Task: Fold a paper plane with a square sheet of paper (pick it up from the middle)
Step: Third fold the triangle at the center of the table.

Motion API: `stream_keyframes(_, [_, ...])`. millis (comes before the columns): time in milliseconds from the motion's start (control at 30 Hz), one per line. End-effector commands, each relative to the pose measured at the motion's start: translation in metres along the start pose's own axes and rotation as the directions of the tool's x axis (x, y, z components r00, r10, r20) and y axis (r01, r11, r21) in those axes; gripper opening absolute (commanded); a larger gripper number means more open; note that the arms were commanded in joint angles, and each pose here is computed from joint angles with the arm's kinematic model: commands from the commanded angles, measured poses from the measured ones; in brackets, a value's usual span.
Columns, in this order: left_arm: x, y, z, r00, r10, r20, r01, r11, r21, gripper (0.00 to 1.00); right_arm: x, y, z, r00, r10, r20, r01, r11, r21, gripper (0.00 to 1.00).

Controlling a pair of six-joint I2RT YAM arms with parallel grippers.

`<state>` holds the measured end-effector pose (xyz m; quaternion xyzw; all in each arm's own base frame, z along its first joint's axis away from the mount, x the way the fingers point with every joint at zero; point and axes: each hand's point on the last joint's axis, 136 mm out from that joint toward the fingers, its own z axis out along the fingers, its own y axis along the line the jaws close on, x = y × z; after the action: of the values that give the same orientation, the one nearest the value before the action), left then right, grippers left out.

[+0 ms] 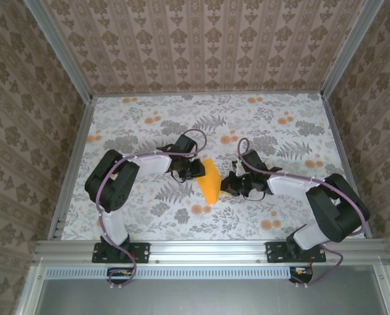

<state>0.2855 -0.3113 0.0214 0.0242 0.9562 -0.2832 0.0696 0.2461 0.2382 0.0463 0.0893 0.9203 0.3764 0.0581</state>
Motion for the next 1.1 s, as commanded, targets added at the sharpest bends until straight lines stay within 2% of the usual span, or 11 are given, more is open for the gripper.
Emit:
stream_keyframes(0, [0.011,0.014,0.009,0.998,-0.017,-0.052,0.014,0.999,-0.052,0.20,-0.008,0.022,0.007,1.000,-0.002,0.000,0.002,0.998,-0.061,0.08])
stream_keyframes(200, [0.004,0.001,0.003,0.999,0.018,-0.039,-0.019,1.000,-0.016,0.20,-0.017,0.034,0.021,1.000,-0.010,0.006,0.011,0.996,-0.086,0.09])
stream_keyframes(367, [-0.011,-0.018,-0.015,0.997,0.065,0.037,-0.066,0.998,0.026,0.22,-0.024,0.036,0.028,1.000,-0.021,0.015,0.022,0.996,-0.086,0.09])
stream_keyframes(500, [-0.019,-0.009,-0.021,0.995,0.064,0.078,-0.063,0.998,-0.013,0.23,-0.026,0.036,0.034,1.000,-0.028,0.010,0.029,0.996,-0.084,0.09])
stream_keyframes(633, [-0.018,0.007,-0.016,0.997,0.029,0.071,-0.025,0.999,-0.044,0.22,-0.027,0.034,0.039,1.000,-0.027,0.000,0.026,0.996,-0.080,0.09])
stream_keyframes(1067, [-0.009,0.022,0.000,1.000,0.006,0.003,-0.006,0.996,-0.094,0.14,-0.032,0.030,0.047,1.000,-0.012,0.006,0.012,0.998,-0.069,0.09])
